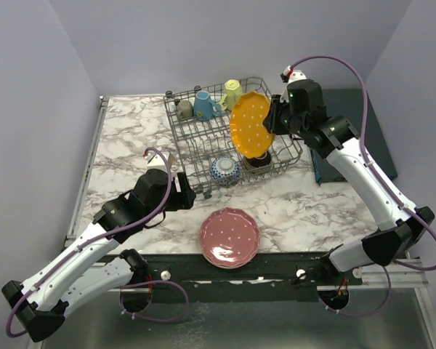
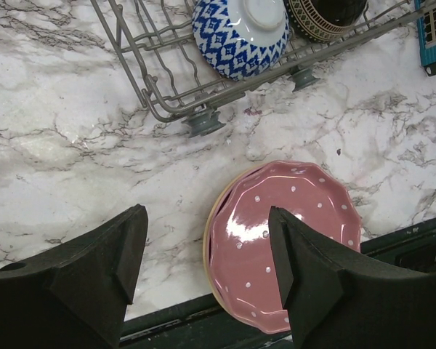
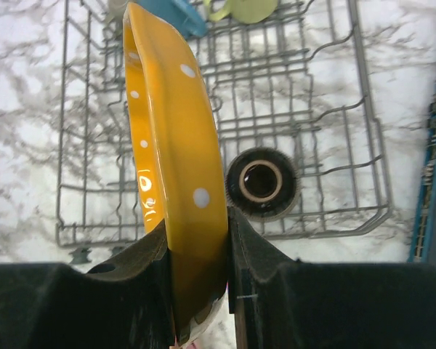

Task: Load the mixed dishes into the dish rack
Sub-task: Insert the plate into the dish rack.

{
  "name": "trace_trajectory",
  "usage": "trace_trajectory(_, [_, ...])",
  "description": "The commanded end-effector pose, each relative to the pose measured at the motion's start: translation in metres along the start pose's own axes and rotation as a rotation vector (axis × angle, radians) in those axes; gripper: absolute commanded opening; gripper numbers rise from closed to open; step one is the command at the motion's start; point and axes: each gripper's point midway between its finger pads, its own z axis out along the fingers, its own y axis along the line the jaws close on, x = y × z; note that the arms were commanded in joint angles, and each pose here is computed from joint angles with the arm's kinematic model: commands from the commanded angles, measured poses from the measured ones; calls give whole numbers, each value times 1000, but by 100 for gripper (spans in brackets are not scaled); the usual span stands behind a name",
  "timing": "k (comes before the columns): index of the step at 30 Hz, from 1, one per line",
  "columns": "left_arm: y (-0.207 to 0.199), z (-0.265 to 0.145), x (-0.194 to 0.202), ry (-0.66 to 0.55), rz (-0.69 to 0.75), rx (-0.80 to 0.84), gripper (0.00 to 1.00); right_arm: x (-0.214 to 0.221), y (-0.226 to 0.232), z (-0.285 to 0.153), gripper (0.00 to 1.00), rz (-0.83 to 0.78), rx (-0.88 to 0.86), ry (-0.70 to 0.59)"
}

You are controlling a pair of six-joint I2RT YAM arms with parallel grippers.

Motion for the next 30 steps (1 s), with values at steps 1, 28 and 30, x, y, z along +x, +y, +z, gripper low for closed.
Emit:
trace_trajectory(1, [2,-1,-3,-29,16,4,73,-74,-13,-3,0,13,7,-220])
trace_trajectory(28, [8,4,-3,-22,13,-21,73,-117,-78,89,0,-152,259,-314])
trace_trajectory(30, [8,4,-4,-27,9,-21,73,-117,-84,94,0,-159,281,-319])
